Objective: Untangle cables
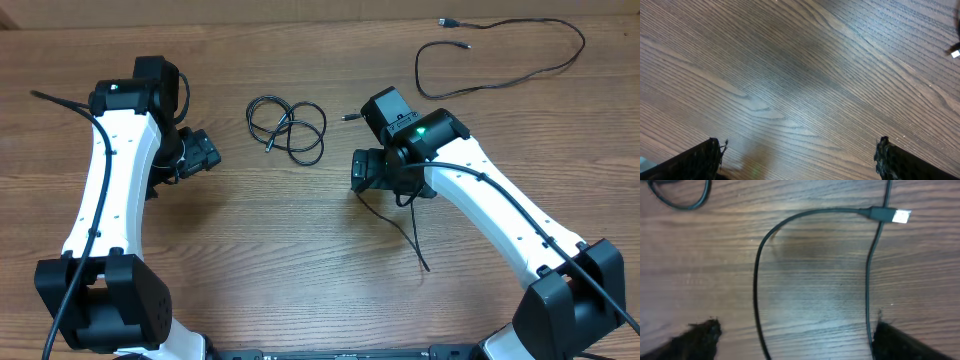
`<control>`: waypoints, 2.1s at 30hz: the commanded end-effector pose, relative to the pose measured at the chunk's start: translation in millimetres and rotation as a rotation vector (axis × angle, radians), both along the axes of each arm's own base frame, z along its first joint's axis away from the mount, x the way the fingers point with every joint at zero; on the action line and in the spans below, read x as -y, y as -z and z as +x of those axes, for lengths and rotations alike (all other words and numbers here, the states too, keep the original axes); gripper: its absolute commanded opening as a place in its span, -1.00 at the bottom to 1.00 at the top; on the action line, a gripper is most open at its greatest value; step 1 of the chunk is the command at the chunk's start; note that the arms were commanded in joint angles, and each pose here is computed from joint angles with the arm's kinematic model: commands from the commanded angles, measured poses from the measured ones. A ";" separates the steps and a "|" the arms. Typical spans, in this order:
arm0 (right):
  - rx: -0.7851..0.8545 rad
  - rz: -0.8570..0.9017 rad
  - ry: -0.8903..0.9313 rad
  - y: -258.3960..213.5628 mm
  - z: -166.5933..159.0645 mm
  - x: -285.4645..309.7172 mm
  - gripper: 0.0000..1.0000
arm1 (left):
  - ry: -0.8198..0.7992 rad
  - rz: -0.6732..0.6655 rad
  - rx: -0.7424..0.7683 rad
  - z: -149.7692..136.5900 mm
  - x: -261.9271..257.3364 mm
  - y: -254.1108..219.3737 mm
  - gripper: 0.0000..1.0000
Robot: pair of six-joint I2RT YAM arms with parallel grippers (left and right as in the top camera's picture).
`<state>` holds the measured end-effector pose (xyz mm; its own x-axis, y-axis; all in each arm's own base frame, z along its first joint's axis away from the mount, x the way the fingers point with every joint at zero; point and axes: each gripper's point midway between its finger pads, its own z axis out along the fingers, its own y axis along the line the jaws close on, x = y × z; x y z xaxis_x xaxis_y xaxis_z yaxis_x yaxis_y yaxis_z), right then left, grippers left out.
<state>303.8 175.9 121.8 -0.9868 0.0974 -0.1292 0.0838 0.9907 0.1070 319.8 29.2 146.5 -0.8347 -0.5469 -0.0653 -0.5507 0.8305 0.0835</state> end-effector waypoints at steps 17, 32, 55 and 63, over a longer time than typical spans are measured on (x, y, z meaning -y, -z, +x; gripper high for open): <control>-0.188 0.066 -0.014 81.2 -57.2 -1.1 -0.93 | 0.013 -0.002 0.005 1.8 1.2 1.4 0.99; -0.199 0.060 0.030 84.8 -57.6 5.9 -0.93 | 0.013 -0.002 0.002 1.1 1.3 1.4 0.99; -0.224 0.122 -0.142 30.0 -55.0 -14.1 -0.93 | 0.013 -0.002 0.006 2.0 1.2 1.4 0.99; -0.245 0.071 -0.114 65.6 -72.4 -9.5 -0.92 | 0.013 -0.002 0.007 2.5 1.2 1.5 0.99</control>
